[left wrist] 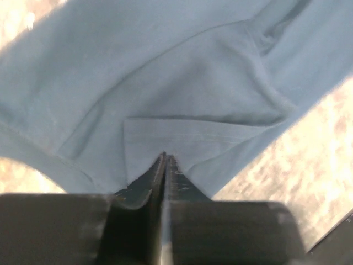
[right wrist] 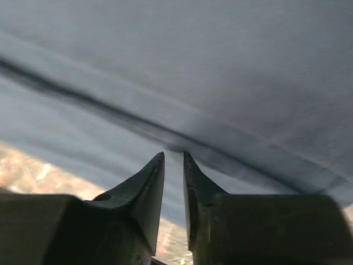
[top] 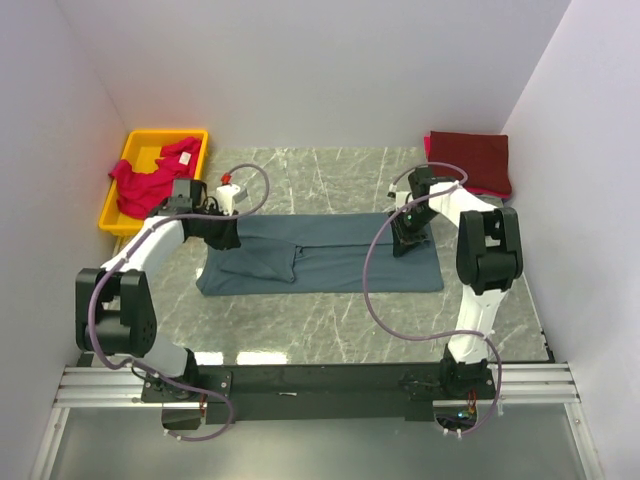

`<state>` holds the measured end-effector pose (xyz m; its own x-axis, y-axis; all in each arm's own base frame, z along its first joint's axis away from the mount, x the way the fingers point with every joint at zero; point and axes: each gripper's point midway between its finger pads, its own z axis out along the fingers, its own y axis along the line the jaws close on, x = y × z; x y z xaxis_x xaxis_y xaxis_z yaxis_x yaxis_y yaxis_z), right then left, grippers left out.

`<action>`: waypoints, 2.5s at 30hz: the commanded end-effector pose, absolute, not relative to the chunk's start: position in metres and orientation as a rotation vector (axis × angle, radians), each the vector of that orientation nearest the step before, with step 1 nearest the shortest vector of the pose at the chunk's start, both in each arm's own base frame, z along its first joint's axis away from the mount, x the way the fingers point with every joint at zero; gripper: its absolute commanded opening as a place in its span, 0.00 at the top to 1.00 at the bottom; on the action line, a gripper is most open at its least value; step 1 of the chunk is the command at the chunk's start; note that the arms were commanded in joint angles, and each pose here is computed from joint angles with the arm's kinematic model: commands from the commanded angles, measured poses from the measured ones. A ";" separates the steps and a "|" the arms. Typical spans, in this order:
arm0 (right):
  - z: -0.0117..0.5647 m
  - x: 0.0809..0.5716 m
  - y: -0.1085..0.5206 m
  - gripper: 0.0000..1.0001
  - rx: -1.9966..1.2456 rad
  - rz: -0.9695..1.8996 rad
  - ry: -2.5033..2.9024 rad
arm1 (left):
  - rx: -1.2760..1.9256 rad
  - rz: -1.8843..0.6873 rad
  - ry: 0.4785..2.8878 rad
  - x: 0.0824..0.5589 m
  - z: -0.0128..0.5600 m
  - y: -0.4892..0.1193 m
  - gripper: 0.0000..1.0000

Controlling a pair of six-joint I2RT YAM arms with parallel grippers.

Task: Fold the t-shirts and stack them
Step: Fold the tshirt

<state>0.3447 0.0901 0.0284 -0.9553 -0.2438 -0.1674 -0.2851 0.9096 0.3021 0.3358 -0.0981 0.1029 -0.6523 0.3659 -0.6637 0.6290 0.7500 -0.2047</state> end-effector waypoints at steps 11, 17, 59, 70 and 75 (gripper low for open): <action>0.001 0.321 0.070 0.91 -0.501 0.251 3.021 | 0.148 -0.290 2.680 0.347 0.023 -0.084 1.00; -0.008 0.270 0.092 0.92 -0.648 0.331 3.050 | 0.160 -0.176 2.674 0.399 0.006 -0.076 1.00; -0.004 0.245 0.174 0.92 -1.096 0.339 3.025 | -0.169 -0.410 2.514 0.462 0.074 -0.115 1.00; 0.034 0.174 0.247 0.90 -1.318 0.808 2.931 | -0.067 -0.323 2.613 0.494 0.021 -0.132 1.00; 0.073 0.187 0.259 0.89 -1.225 1.038 2.806 | 0.084 -0.407 2.628 0.510 0.000 -0.165 0.99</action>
<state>0.1781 0.2482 0.0297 -0.6803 -0.7321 -0.0365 -0.6442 0.5734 0.5061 0.5106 -0.1442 0.0273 -0.8612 -0.1036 -0.4976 0.0459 0.9592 -0.2791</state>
